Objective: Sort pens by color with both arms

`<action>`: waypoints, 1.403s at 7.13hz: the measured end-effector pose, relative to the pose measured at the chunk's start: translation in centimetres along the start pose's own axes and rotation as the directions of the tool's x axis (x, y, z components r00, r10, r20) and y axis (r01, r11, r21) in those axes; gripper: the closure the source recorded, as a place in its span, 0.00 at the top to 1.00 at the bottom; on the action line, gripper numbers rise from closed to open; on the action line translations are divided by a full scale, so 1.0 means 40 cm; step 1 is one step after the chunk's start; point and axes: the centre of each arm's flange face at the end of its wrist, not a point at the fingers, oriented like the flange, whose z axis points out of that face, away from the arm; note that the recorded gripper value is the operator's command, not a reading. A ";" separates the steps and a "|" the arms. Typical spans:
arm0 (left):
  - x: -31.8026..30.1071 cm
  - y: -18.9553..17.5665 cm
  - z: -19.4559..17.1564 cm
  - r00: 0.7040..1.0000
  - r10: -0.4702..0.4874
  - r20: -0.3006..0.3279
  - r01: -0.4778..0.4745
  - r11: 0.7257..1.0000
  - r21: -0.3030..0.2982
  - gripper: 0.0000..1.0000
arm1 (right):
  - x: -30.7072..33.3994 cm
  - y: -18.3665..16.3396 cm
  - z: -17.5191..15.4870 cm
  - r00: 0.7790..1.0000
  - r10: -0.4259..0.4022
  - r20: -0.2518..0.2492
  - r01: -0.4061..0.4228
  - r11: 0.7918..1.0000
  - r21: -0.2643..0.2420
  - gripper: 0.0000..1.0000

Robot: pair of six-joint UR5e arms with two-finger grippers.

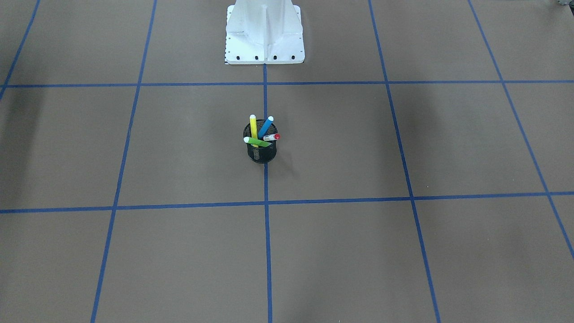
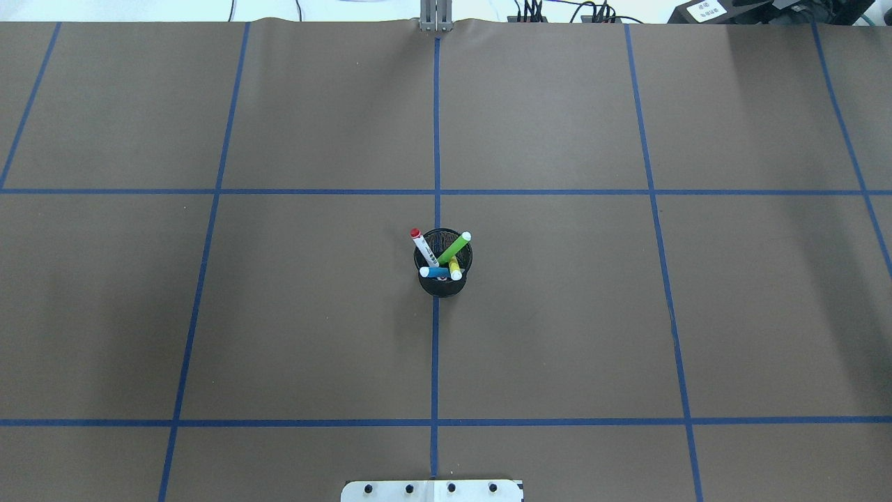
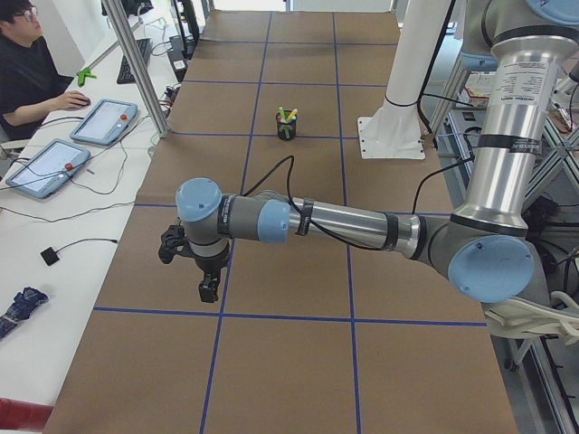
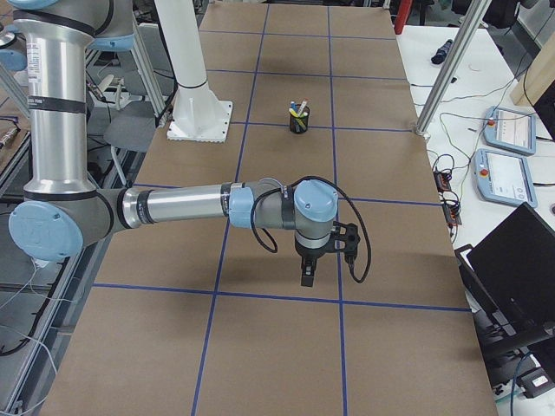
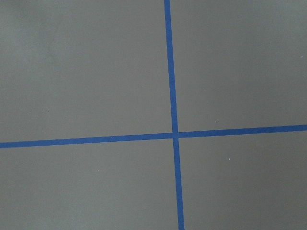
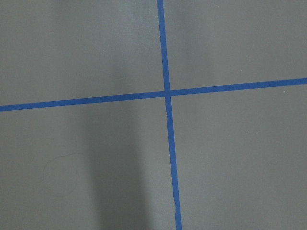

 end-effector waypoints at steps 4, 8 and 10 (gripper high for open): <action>0.038 -0.026 -0.026 0.999 0.023 -0.025 -0.023 1.000 0.017 1.00 | -0.051 -0.016 0.012 1.000 -0.025 0.015 0.025 1.000 -0.010 1.00; 0.037 -0.015 -0.020 0.999 0.014 -0.032 -0.013 1.000 0.016 1.00 | -0.073 -0.018 0.013 0.997 -0.017 0.078 0.018 1.000 -0.022 1.00; 0.035 -0.013 -0.019 1.000 0.014 -0.027 -0.013 1.000 0.015 1.00 | -0.079 -0.018 0.012 0.995 -0.017 0.100 0.019 1.000 -0.025 1.00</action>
